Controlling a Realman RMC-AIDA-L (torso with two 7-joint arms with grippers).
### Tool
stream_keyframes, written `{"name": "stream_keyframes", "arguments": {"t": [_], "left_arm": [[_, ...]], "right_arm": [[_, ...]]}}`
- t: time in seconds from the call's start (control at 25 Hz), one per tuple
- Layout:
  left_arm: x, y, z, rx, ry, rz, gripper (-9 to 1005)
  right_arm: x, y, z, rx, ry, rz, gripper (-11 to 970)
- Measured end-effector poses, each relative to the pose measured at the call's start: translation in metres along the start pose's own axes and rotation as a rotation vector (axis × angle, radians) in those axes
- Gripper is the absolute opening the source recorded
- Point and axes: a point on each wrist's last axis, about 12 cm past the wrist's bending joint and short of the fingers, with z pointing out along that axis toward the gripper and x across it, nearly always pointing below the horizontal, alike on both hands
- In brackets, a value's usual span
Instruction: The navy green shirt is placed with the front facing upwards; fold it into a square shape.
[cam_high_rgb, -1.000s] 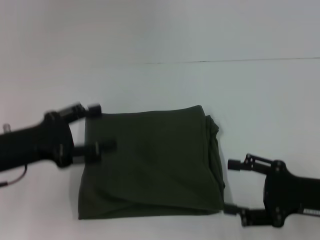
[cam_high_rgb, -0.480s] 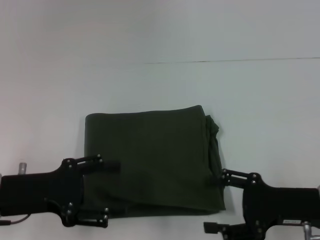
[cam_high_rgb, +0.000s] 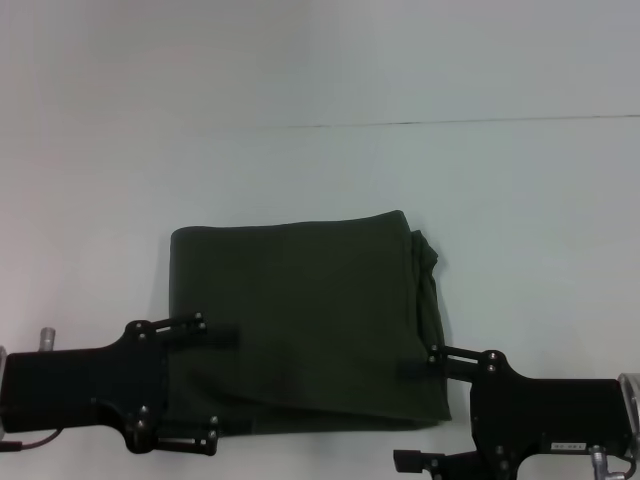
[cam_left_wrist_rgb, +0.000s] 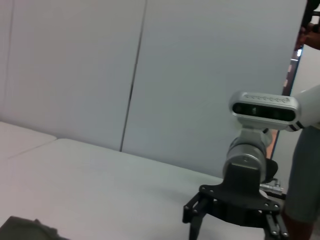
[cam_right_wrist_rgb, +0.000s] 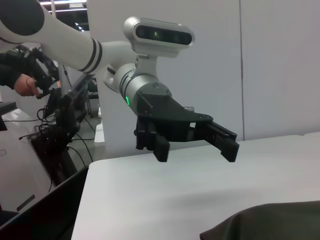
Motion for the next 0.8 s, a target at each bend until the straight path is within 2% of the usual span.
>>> {"name": "stream_keyframes", "arguments": {"t": [0.8], "left_arm": [[0.0, 0.0013, 0.0004, -0.008, 0.008, 0.008, 919]], "right_arm": [[0.0004, -0.0049, 0.0078, 0.011, 0.006, 0.008, 918]]}}
